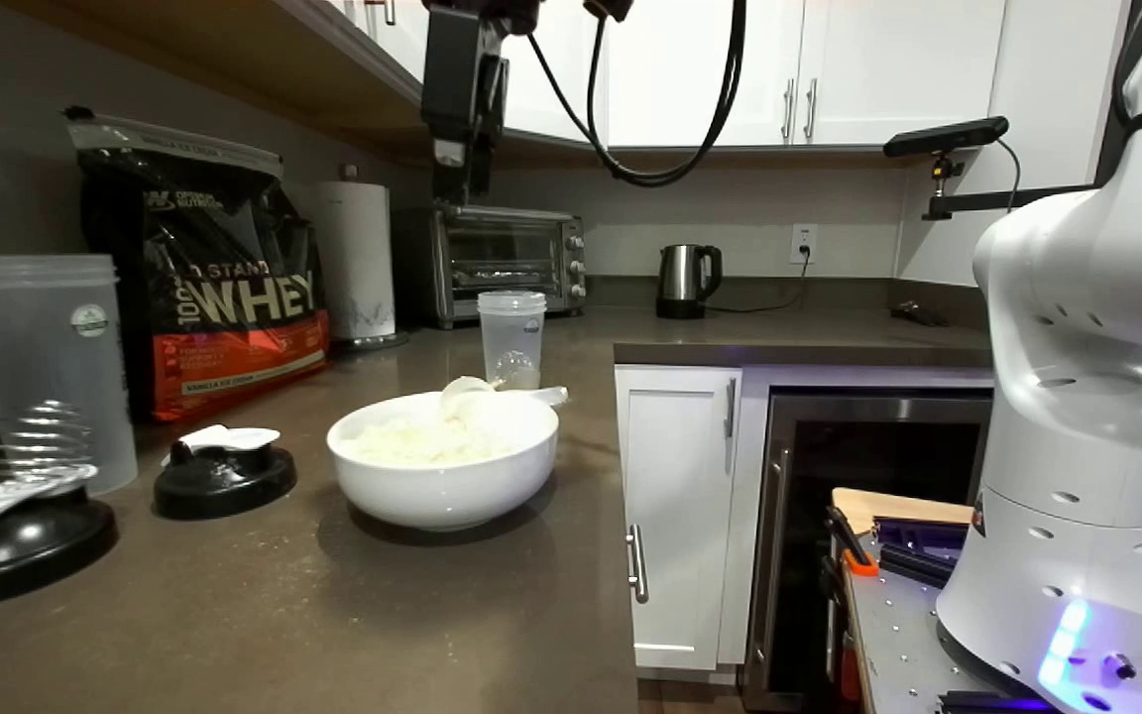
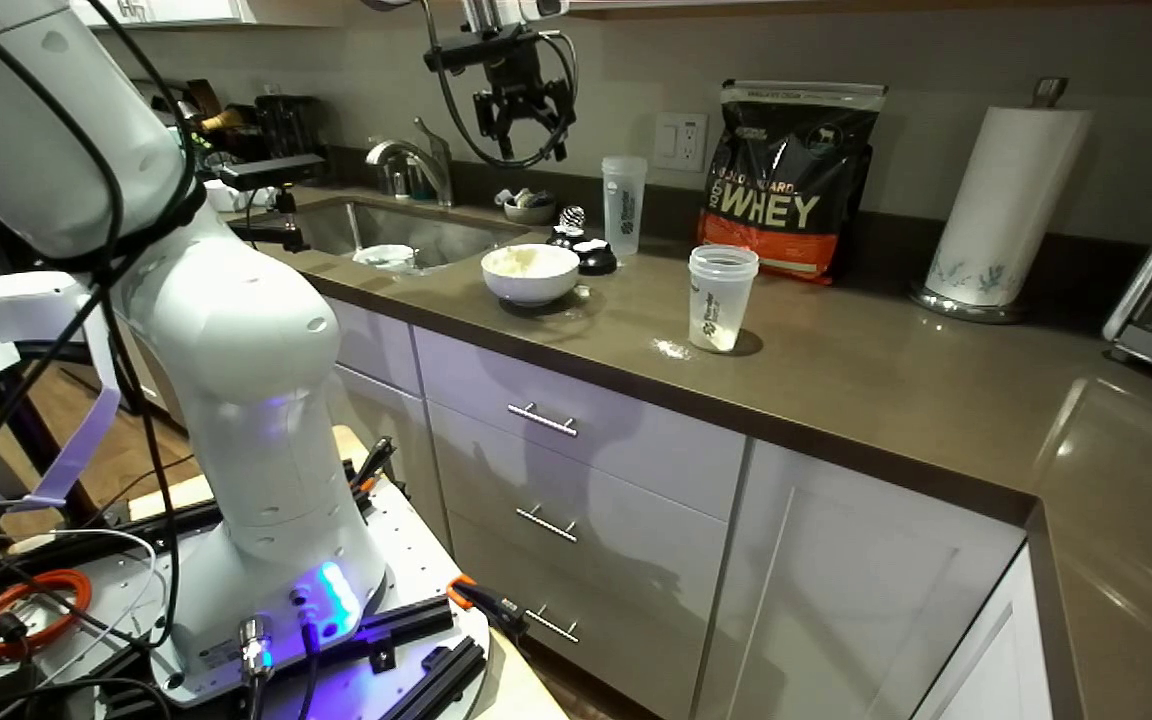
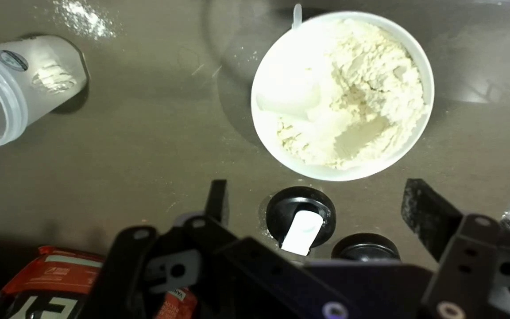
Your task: Place the black lid on the clear bottle on the right
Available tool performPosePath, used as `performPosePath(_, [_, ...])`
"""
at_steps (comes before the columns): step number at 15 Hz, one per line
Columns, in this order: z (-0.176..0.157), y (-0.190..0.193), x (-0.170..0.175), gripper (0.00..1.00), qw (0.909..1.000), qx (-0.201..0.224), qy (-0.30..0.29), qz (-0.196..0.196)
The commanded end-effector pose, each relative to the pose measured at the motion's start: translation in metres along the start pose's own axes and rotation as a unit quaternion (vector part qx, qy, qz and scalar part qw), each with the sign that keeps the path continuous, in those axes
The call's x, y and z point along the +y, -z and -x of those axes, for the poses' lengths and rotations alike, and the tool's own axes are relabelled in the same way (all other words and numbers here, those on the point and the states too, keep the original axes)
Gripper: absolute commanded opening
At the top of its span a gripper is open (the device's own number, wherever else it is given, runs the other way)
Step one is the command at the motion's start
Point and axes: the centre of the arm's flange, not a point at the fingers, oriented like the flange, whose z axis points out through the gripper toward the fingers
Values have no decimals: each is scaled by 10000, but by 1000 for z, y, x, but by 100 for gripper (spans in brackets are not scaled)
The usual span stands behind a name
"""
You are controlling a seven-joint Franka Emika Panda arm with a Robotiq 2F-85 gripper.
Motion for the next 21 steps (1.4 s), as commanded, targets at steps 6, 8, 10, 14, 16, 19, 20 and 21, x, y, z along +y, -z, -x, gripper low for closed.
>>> performPosePath(6, [-47, -32, -19, 100, 9960, 733, -438, -247])
performPosePath(8, [-55, -44, -24, 100, 9940, 872, -563, -349])
performPosePath(10, [-64, -57, -31, 100, 9918, 1000, -666, -440])
performPosePath(14, [-80, -81, -38, 100, 9902, 1048, -725, -563])
performPosePath(16, [-86, -92, -37, 100, 9919, 932, -659, -562])
performPosePath(19, [-90, -104, -37, 100, 9932, 811, -627, -554])
performPosePath(20, [-92, -108, -37, 100, 9936, 788, -601, -535])
performPosePath(21, [-95, -111, -36, 100, 9939, 776, -569, -531])
